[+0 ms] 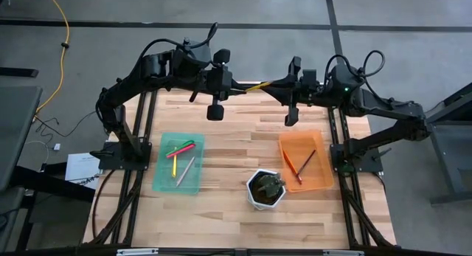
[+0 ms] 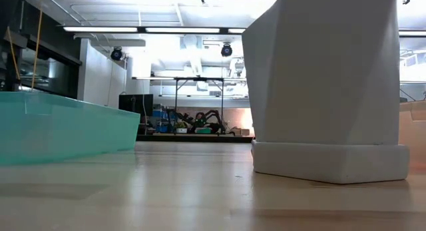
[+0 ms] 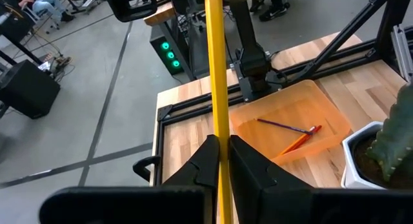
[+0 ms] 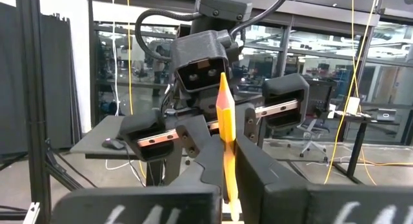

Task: Sort pens & pencils
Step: Put the yellow pencil into the orange bin

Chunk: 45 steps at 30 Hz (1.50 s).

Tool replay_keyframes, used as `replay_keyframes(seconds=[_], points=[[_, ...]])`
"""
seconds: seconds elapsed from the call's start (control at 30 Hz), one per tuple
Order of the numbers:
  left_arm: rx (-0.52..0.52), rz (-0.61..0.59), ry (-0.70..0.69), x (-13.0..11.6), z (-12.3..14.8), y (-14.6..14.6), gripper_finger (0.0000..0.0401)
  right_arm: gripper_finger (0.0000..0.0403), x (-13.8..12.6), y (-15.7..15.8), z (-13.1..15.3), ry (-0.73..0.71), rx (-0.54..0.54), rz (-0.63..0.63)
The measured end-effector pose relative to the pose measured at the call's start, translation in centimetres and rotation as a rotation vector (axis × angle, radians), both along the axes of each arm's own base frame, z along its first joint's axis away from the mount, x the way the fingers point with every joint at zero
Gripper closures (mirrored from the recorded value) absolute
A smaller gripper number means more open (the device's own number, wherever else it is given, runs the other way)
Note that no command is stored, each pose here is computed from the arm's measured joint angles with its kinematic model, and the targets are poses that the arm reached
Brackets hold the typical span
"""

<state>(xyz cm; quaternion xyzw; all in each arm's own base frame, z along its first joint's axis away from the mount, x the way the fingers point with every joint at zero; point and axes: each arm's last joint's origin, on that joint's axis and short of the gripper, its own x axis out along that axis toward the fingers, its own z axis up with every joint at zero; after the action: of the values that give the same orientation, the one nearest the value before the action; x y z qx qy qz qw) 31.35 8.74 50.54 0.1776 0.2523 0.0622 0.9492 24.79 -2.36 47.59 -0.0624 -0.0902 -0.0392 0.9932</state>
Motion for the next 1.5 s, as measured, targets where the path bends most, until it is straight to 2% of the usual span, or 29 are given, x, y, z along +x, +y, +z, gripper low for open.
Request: replay_keyframes(seconds=[0.37, 0.53, 0.7, 0.9, 1.2, 1.5], points=[[-0.012, 0.010, 0.050, -0.2, -0.4, 0.0, 0.0378, 0.0396, 0.2, 0.0, -0.2, 0.008, 0.002, 0.000], [-0.016, 0.025, 0.092, -0.2, -0.9, 0.1, 0.0329, 0.0396, -0.4, 0.1, 0.7, -0.051, -0.003, 0.006], [-0.014, 0.032, 0.108, -0.4, -1.0, 0.0, 0.0274, 0.0396, -0.1, 0.0, 0.3, -0.027, 0.000, 0.009], [0.009, 0.082, 0.155, -0.6, -1.3, 0.1, 0.0237, 0.0396, -0.1, 0.0, 0.1, -0.005, 0.007, 0.010], [0.060, 0.131, 0.238, -1.1, -1.8, 0.2, 0.0227, 0.0396, 0.0, 0.0, -0.5, 0.061, 0.032, 0.005], [0.091, 0.165, 0.185, -3.3, -0.1, -0.3, 0.0226, 0.0396, -0.4, 0.0, -1.4, 0.161, 0.060, -0.024]])
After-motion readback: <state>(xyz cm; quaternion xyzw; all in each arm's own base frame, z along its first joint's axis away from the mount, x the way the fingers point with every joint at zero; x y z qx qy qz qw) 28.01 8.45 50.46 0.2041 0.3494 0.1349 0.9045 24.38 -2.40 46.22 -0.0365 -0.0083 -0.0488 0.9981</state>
